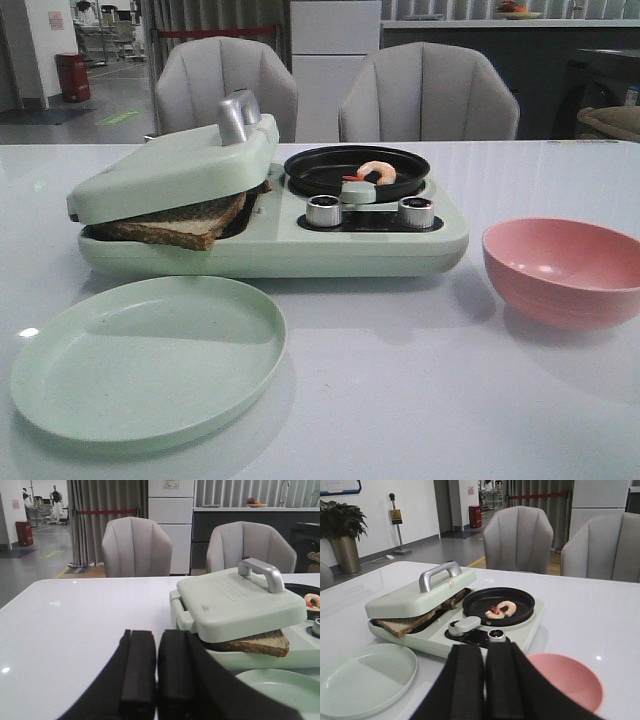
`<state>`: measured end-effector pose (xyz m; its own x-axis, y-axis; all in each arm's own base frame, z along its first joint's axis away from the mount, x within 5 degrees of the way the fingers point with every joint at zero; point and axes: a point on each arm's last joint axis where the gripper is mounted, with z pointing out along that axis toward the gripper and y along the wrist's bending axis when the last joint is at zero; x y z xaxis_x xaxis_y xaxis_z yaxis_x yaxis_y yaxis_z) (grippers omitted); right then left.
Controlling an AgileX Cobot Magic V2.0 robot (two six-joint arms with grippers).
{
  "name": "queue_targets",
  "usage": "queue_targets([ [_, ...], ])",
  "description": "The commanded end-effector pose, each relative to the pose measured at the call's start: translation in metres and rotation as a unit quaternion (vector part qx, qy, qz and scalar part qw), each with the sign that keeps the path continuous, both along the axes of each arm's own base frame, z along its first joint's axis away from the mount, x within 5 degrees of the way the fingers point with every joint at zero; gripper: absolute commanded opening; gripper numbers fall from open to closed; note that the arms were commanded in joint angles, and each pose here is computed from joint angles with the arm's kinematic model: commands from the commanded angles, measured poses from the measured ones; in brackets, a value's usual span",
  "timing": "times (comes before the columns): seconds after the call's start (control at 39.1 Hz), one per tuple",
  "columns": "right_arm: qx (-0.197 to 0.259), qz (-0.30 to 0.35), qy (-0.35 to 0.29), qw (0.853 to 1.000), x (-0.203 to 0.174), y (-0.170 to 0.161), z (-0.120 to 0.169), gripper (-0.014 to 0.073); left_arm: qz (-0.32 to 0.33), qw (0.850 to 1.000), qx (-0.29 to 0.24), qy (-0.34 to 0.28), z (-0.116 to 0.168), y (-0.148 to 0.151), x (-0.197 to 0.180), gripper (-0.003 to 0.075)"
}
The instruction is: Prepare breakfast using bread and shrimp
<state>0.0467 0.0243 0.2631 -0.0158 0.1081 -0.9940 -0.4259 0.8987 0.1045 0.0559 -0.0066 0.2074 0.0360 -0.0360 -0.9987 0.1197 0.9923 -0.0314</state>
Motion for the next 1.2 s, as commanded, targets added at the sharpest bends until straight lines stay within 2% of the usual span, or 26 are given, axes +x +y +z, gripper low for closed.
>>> queue_targets([
  [0.0, 0.015, -0.011, -0.04, 0.999, 0.0, -0.002, 0.015, 0.0174, -0.002, 0.999, -0.014, -0.034, 0.001, 0.0, -0.001, 0.0114],
  [0.72, 0.011, -0.012, -0.042, 0.999, 0.0, -0.002, 0.014, 0.0174, -0.002, 0.999, -0.014, -0.034, 0.001, 0.0, -0.001, 0.0114],
  [0.79, -0.027, -0.032, -0.065, 0.997, 0.001, -0.004, 0.016, 0.0174, -0.002, 0.999, -0.014, -0.034, 0.001, 0.0, -0.001, 0.0114],
  [0.84, -0.034, -0.044, -0.064, 0.996, 0.001, -0.005, 0.015, 0.0174, -0.002, 0.999, -0.014, -0.034, 0.001, 0.0, -0.001, 0.0114],
  [1.07, -0.028, -0.136, -0.081, 0.987, 0.008, -0.015, -0.007, 0.0174, -0.002, 0.999, -0.014, -0.034, 0.001, 0.0, -0.001, 0.0114],
  [1.17, -0.02, -0.153, -0.089, 0.984, 0.008, -0.017, -0.023, 0.0174, -0.002, 0.999, -0.014, -0.034, 0.001, 0.0, -0.001, 0.0114],
])
